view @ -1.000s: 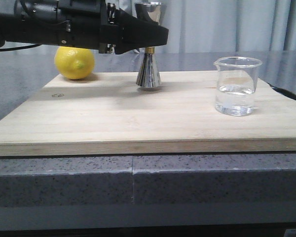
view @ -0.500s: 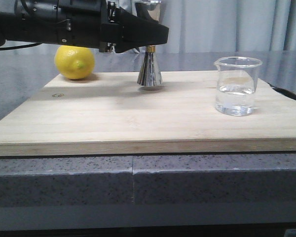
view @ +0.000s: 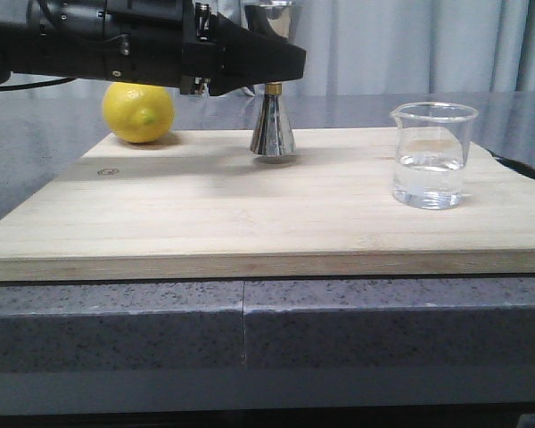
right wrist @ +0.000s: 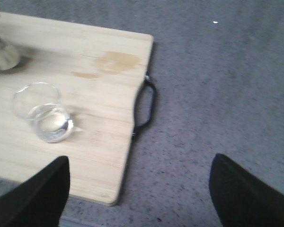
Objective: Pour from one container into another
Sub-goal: 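Reach the right gripper to the glass beaker and grasp it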
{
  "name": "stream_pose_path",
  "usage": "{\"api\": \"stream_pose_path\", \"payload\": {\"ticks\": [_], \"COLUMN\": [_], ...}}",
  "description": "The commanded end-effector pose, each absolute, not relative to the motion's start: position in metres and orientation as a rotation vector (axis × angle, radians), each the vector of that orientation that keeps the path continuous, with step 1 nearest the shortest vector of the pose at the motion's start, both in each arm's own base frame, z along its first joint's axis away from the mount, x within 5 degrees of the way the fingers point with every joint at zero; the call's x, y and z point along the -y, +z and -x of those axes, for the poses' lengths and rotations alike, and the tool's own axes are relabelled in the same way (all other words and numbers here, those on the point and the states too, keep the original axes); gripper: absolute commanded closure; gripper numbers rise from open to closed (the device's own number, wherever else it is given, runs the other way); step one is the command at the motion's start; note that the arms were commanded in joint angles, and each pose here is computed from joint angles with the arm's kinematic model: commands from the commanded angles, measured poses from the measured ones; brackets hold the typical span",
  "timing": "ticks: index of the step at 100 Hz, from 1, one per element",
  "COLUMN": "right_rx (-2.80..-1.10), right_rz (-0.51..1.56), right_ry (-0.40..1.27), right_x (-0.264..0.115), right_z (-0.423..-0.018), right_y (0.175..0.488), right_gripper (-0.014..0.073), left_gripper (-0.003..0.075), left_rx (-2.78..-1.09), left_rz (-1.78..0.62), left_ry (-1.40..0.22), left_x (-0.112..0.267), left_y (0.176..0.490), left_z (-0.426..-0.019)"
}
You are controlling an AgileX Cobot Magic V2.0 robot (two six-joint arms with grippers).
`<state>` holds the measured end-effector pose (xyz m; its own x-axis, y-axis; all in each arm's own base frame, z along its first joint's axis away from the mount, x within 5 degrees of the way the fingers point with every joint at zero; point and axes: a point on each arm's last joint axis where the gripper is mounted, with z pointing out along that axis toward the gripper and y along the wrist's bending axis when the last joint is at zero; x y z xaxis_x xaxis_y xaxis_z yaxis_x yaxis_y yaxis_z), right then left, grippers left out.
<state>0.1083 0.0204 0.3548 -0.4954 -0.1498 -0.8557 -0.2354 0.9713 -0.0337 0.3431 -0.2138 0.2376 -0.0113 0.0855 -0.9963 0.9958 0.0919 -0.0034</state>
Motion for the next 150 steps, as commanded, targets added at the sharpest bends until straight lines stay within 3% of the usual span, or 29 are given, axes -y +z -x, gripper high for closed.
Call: {"api": "stream_pose_path", "payload": {"ticks": [1, 18, 42, 99, 150], "right_rx": [-2.006, -2.002, -1.905, -1.623, -1.679], "right_rz": [0.385, 0.511, 0.421, 0.413, 0.375], "right_ry": [0.132, 0.194, 0.327, 0.368, 0.368], "right_x": [-0.031, -0.049, -0.062, -0.082, -0.087], "right_z": [-0.114, -0.124, -0.144, -0.144, -0.156], "right_y": [0.372, 0.37, 0.365, 0.286, 0.263], "right_gripper": [0.0048, 0.0048, 0.0048, 0.0048, 0.0048], "left_gripper": [0.046, 0.046, 0.046, 0.046, 0.046], "left_rx": [-1.152, -1.152, -1.152, -1.152, -1.152], "left_rz": [-1.137, -1.137, -1.137, -1.137, -1.137], "left_ry": [-1.19, -1.19, -1.19, -1.19, -1.19], "left_x": [0.215, 0.215, 0.215, 0.215, 0.215], "left_y": [0.276, 0.276, 0.276, 0.276, 0.276], "left_z": [-0.335, -0.335, -0.335, -0.335, -0.335]}}
